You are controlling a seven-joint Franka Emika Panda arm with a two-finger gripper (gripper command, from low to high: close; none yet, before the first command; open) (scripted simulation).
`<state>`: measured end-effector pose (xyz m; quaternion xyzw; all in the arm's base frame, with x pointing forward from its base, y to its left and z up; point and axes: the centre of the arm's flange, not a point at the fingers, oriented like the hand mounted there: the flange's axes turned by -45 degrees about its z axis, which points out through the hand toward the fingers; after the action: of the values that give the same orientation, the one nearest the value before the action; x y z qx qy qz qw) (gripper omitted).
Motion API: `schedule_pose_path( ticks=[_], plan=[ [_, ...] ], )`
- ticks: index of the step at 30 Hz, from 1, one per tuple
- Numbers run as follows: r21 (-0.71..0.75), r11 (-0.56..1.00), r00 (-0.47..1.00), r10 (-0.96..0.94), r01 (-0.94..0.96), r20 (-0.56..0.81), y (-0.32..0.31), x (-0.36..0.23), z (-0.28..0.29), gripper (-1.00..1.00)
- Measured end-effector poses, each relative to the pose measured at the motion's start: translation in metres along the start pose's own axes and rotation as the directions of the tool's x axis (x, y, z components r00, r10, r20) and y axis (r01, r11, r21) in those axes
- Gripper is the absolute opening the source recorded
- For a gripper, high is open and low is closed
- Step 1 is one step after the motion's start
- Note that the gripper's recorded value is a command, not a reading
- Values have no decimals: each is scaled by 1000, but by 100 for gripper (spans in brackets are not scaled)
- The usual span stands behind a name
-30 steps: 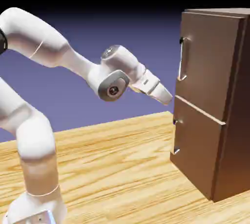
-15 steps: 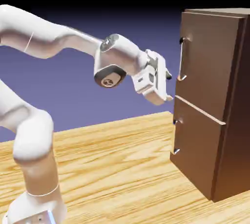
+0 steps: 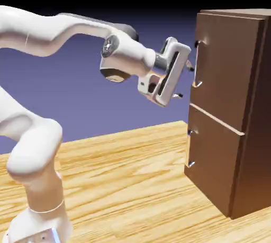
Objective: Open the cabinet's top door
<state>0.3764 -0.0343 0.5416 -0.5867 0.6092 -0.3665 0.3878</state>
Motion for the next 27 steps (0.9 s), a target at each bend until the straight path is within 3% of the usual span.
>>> schedule_pose_path(
  ticks=[12, 27],
  plan=[
    [134, 832, 843, 531, -538, 89, -2, -21, 0, 0],
    [138, 279, 310, 890, -950, 335, 3, -65, 23, 0]
  ],
)
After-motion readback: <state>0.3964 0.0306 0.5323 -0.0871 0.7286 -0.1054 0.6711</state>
